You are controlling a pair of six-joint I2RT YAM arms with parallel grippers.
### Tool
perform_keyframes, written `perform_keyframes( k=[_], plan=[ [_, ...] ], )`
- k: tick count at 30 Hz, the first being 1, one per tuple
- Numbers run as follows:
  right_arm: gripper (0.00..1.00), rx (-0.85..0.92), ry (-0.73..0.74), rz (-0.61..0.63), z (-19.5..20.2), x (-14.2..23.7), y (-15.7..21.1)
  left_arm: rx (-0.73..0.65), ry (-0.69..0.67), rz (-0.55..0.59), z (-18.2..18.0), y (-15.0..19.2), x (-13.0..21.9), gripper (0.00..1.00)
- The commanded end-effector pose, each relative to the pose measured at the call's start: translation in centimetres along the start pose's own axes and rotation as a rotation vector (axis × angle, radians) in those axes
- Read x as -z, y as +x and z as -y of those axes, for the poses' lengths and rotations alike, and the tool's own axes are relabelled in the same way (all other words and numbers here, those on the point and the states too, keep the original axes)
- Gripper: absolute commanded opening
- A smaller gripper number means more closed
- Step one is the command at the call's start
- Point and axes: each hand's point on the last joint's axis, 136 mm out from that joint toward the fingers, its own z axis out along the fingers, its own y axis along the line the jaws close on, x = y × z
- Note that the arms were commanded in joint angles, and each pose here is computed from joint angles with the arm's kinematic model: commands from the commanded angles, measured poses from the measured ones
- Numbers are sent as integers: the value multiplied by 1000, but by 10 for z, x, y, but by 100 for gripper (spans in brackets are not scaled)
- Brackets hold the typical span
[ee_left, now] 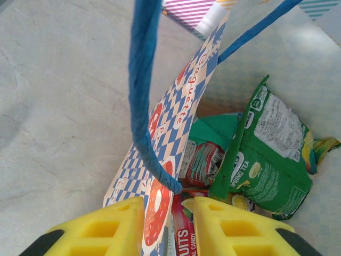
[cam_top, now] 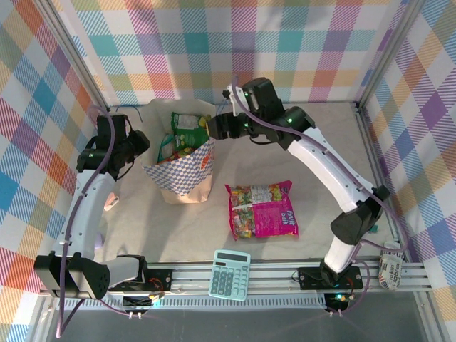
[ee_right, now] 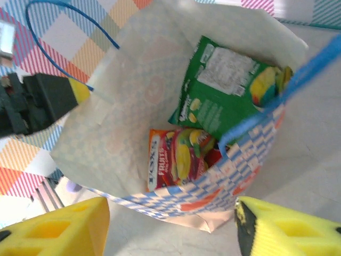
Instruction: Place the snacks into the paper bag
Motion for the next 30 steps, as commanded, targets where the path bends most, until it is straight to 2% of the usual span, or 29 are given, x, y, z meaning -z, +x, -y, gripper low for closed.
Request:
perform_keyframes(
  k=[1,3,8,14,23,30],
  plan=[
    [71,30,9,105,-6,30,-16,4,9,7,3,-8,10,31],
    [75,33,-2,116,-6,39,-11,4,6,9,2,-8,12,31],
    [93,-18,2,171,8,63,4,-1,0,7,1,-7,16,34],
    [96,-193,39,222,46,96,25,-20,-13,4,-1,-8,23,35],
    [99,-381,210,254,95,132,70,-24,4,6,4,-9,24,37],
    [100,-481,275,270,113,149,92,-24,22,3,9,-8,23,38]
  ],
)
